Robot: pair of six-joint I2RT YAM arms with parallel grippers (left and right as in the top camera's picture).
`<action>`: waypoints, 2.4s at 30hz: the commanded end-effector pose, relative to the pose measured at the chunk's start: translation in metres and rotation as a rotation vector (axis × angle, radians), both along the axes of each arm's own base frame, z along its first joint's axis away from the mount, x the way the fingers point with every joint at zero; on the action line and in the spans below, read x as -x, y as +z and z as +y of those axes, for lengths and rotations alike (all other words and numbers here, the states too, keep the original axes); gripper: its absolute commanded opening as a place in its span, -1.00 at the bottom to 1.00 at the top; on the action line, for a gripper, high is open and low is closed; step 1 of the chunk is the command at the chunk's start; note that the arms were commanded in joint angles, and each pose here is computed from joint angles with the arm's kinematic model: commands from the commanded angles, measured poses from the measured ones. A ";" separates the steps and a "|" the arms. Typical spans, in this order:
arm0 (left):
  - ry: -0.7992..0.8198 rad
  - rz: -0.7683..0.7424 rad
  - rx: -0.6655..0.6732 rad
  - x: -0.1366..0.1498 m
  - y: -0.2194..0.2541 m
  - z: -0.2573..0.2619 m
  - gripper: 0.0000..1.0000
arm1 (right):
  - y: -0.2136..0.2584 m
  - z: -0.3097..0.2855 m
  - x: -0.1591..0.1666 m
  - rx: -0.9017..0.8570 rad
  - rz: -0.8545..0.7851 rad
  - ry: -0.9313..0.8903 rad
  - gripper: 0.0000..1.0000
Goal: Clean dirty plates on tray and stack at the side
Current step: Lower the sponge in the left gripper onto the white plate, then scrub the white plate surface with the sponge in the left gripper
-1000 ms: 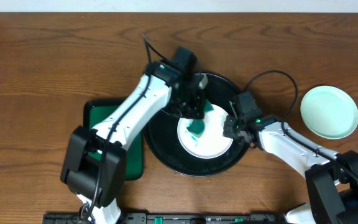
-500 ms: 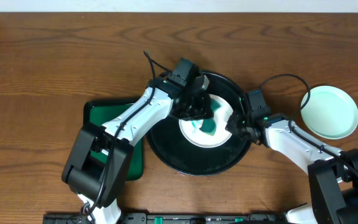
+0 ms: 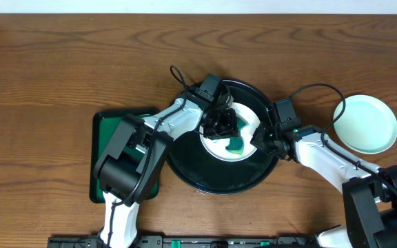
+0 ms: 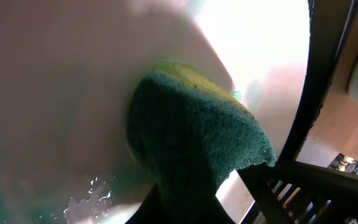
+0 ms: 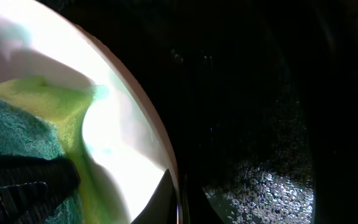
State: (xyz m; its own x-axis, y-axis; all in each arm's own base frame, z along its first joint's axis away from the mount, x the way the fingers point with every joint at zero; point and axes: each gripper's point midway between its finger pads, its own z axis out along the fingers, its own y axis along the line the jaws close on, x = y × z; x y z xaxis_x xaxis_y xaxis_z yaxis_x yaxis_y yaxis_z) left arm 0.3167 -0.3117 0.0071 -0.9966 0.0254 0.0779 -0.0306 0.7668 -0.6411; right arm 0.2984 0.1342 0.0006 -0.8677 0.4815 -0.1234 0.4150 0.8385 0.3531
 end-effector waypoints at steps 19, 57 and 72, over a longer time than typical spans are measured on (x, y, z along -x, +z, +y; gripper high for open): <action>-0.098 -0.014 -0.784 0.027 -0.069 0.146 -0.85 | -0.013 -0.019 0.018 0.068 0.070 -0.014 -0.97; 0.364 -0.003 -0.303 -0.062 -0.057 0.111 -0.86 | -0.017 -0.024 0.033 0.089 0.131 -0.012 -0.98; 0.139 0.160 -0.628 0.005 -0.069 0.195 -0.86 | -0.017 -0.024 0.033 0.090 0.131 -0.013 -0.97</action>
